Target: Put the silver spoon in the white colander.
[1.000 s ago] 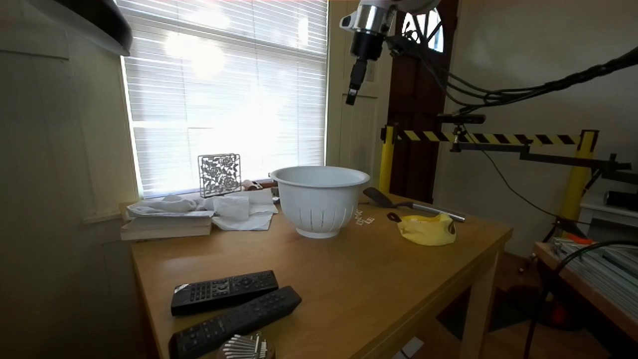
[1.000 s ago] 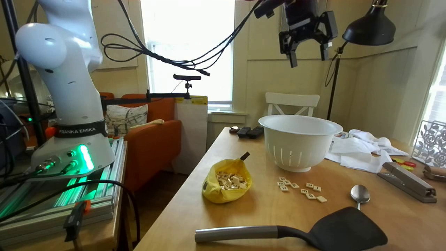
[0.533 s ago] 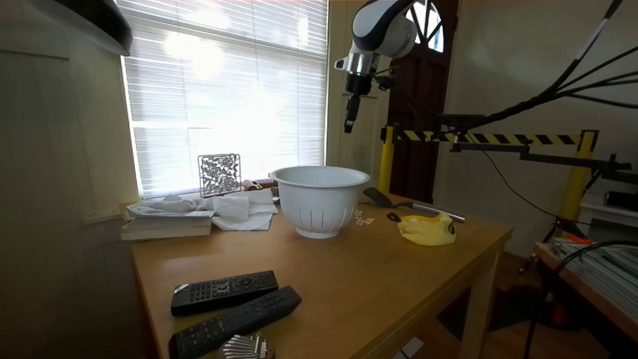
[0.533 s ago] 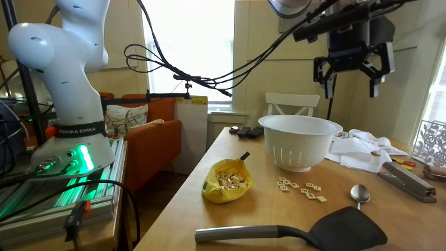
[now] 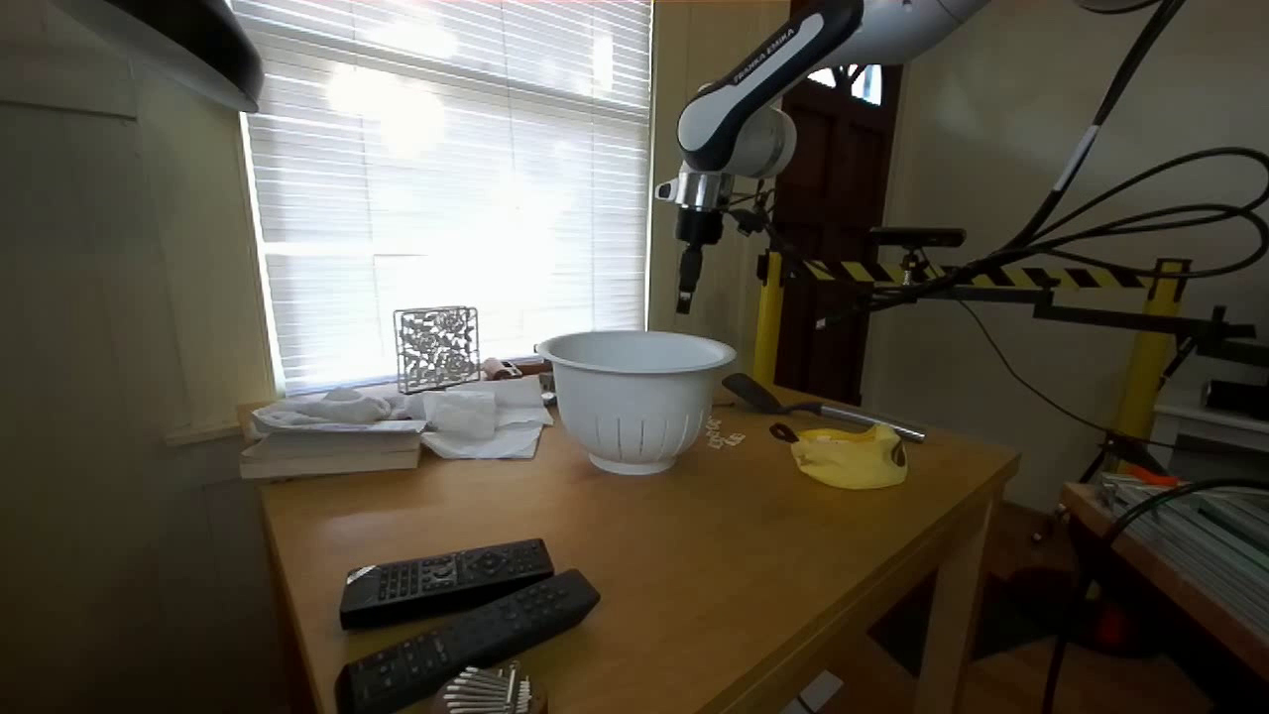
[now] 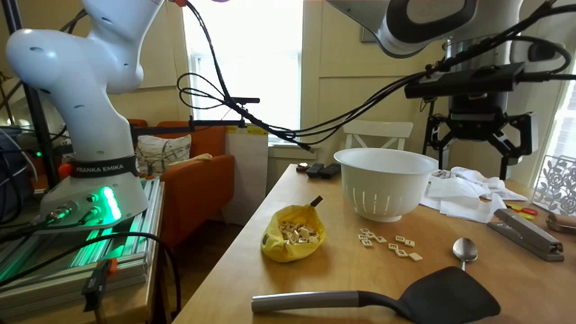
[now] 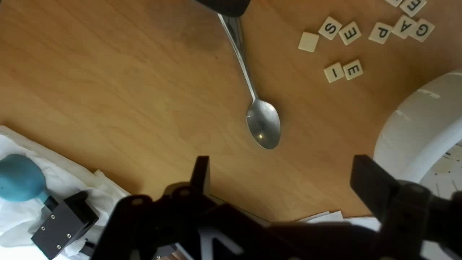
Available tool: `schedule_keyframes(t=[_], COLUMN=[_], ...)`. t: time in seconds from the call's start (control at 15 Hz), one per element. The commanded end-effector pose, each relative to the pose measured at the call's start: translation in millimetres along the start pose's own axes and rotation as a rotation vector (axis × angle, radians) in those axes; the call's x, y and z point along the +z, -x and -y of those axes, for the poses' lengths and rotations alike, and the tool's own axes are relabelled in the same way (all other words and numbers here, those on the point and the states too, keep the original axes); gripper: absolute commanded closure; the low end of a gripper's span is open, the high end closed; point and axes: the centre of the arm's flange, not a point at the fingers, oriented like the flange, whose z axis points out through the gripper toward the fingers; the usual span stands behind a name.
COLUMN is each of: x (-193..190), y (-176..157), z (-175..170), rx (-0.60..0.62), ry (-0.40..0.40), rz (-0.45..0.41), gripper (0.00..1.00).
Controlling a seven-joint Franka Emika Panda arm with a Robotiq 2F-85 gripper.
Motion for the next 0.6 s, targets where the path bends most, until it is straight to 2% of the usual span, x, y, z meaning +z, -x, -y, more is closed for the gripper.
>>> schedule_keyframes(t=[0.0,0.07,0.13,0.33,0.53], x=[2,8,14,38,68], y=[1,4,7,21,37], z=[1,-2,-5,-18,-28], rx=[-0.013,-0.012,-0.005,-0.009,-0.032], ry=[-0.009,0.028,0.005,0.007,-0.039], rz=[-0.002,-0.053,-0.044,-0.048,-0.044], gripper=[0.0,0.0,0.0,0.0,0.0])
